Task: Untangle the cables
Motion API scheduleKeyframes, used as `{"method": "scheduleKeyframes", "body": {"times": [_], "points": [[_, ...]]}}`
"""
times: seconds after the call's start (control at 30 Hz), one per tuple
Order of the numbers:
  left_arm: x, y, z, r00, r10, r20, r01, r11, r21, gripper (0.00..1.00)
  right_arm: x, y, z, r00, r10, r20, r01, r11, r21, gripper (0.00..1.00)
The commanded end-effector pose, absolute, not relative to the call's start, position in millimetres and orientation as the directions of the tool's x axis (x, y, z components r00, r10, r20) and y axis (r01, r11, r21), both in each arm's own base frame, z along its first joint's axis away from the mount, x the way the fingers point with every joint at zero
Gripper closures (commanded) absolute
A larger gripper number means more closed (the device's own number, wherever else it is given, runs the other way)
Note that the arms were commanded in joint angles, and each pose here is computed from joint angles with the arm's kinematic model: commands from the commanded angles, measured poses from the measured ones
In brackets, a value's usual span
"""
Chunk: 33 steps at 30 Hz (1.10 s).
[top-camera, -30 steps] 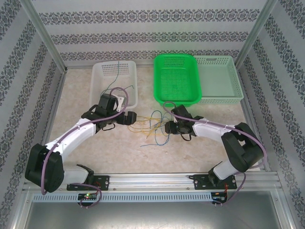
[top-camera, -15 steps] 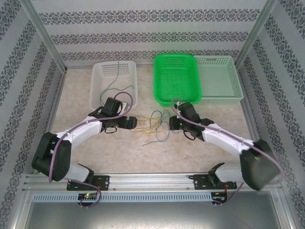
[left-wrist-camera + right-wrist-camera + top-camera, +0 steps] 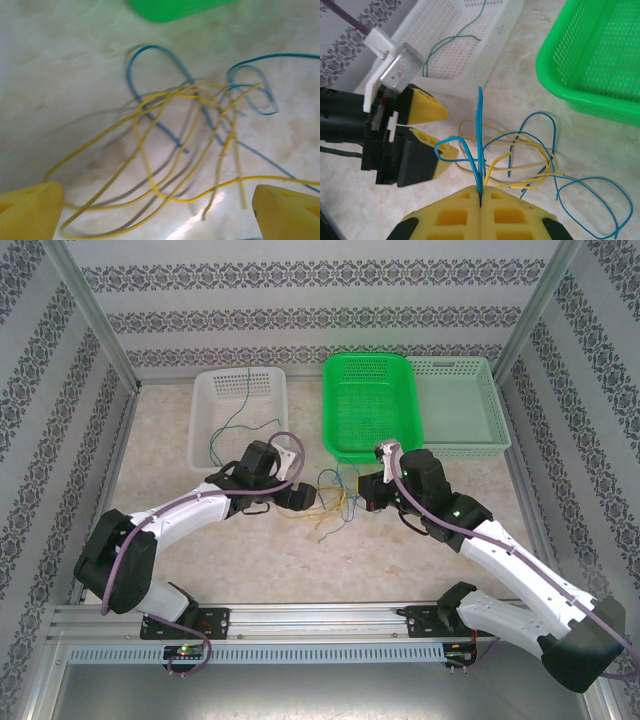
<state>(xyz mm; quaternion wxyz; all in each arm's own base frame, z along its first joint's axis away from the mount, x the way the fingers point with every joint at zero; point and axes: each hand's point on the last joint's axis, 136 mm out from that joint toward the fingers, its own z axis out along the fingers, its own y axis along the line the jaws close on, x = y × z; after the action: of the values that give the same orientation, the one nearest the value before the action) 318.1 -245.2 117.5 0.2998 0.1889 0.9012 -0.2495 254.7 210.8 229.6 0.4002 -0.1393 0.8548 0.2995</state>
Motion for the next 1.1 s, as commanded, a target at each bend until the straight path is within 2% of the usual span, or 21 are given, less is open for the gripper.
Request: {"method": "scheduleKeyframes", "body": {"times": [0.0,0.17,0.3,0.47,0.9,0.97,1.03,1.07], "points": [[326,-283,156,-0.654,0.172,-0.737,0.6,0.712,-0.366,0.03,248,220,255,-0.605,-0.003,-0.796,-0.544,0.731,0.411,1.0],[328,-306,184,-0.595,0.101,-0.798,0.656,0.635,-0.409,0.03,247,224,256,-0.612,0.001,-0.791,-0.552,0.715,0.428,1.0],[326,-309,197,-0.563,0.081,-0.823,0.684,0.604,-0.409,0.03,251,217,250,-0.617,0.008,-0.787,-0.516,0.751,0.413,1.0],[321,-307,189,-0.577,0.13,-0.806,0.691,0.605,-0.396,0.05,259,210,239,-0.633,0.022,-0.773,-0.459,0.794,0.398,1.0],[326,-301,210,-0.51,0.063,-0.858,0.693,0.621,-0.366,0.14,264,224,222,-0.696,0.037,-0.717,-0.435,0.773,0.462,1.0],[327,-303,212,-0.5,0.059,-0.864,0.699,0.617,-0.362,0.23,263,226,219,-0.706,0.03,-0.708,-0.439,0.766,0.47,1.0],[328,-305,212,-0.498,0.069,-0.864,0.708,0.607,-0.36,0.46,263,226,217,-0.711,0.033,-0.702,-0.431,0.769,0.472,1.0],[327,-307,210,-0.503,0.078,-0.86,0.712,0.602,-0.362,0.53,263,225,217,-0.711,0.036,-0.702,-0.427,0.771,0.472,1.0]]}}
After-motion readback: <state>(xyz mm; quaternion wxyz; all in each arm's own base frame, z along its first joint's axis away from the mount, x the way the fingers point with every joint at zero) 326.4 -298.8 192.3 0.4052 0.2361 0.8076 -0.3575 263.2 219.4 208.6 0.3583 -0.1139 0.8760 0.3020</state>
